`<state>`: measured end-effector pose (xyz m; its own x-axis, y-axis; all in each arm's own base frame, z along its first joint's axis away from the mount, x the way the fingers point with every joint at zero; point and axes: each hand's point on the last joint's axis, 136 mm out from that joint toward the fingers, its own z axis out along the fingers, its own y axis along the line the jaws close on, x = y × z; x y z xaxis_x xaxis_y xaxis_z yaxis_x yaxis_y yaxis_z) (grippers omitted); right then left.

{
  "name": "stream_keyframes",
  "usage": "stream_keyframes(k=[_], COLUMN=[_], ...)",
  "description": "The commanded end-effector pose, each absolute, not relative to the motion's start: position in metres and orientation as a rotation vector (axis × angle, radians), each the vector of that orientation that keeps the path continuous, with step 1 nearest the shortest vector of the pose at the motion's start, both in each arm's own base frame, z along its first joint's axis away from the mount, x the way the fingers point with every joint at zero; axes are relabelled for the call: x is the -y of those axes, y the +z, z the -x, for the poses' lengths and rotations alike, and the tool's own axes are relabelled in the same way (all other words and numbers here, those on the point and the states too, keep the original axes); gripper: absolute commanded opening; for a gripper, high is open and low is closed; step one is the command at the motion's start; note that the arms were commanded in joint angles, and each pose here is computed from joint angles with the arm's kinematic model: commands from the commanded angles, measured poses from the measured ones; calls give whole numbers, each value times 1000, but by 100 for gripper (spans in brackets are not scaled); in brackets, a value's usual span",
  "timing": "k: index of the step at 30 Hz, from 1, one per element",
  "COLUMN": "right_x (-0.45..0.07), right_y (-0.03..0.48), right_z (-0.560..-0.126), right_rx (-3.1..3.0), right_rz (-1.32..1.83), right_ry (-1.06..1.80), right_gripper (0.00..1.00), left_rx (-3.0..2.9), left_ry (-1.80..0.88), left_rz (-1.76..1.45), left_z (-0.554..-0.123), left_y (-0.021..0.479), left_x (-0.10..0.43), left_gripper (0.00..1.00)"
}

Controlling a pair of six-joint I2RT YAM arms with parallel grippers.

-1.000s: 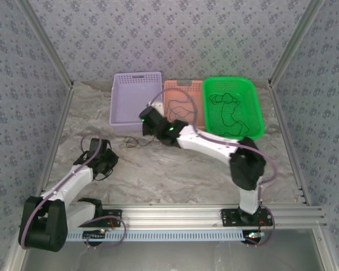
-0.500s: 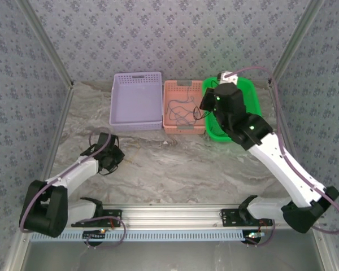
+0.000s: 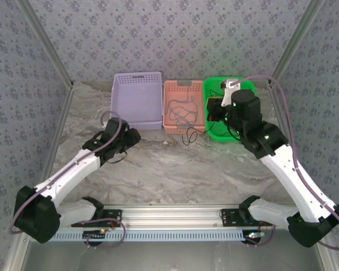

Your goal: Untangle the cables

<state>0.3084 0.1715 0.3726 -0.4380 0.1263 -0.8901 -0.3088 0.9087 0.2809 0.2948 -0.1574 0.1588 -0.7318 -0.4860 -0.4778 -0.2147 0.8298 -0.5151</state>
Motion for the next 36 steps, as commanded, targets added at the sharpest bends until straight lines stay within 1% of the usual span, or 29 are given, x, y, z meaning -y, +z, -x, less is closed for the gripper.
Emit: stream_keyframes(k=[1,4,6,11,14,18,21,26,28,29,31,36], right_x=[-180,-177,-170,-145,-128,-115,-111,-105,-103,-102,-101,-100], right_y=[351,321,290,230,209,197,190,185,186,186,186,188], right_z=[-305,-303,-299,-287,-279,-271,-268,-264,-264,-264,-264,-266], right_rx=[-2014,-2085,-2159,-2254,-2283,-2304,-2319,-2328,-2324,-2324,-2324,-2319], right_rz=[124,46,-30,-192,-247,-275,-282,-295,-300,-302,-304,-304], right_ry=[560,561,517,423,376,361,371,382,388,390,397,411], right_gripper=[0,0,0,0,0,0,0,0,0,0,0,0], left_rx=[-2379,-2396,-2415,-2479,-2520,-2552,-2568,-2554,-2539,-2540,-2531,-2514], left_ry=[-599,-620,-633,-633,-614,-606,-606,-645,-671,-670,-639,-593], left_rz=[296,207,159,56,49,50,27,-116,-193,-229,-301,-480], left_z=[-284,-273,-265,-247,-240,-235,-236,-232,-231,-232,-234,-235], left_y=[180,180,176,155,136,115,104,99,97,93,88,74], left_x=[184,204,216,249,265,288,312,364,381,386,390,397], left_gripper=[55,51,48,47,47,46,42,41,37,34,31,31])
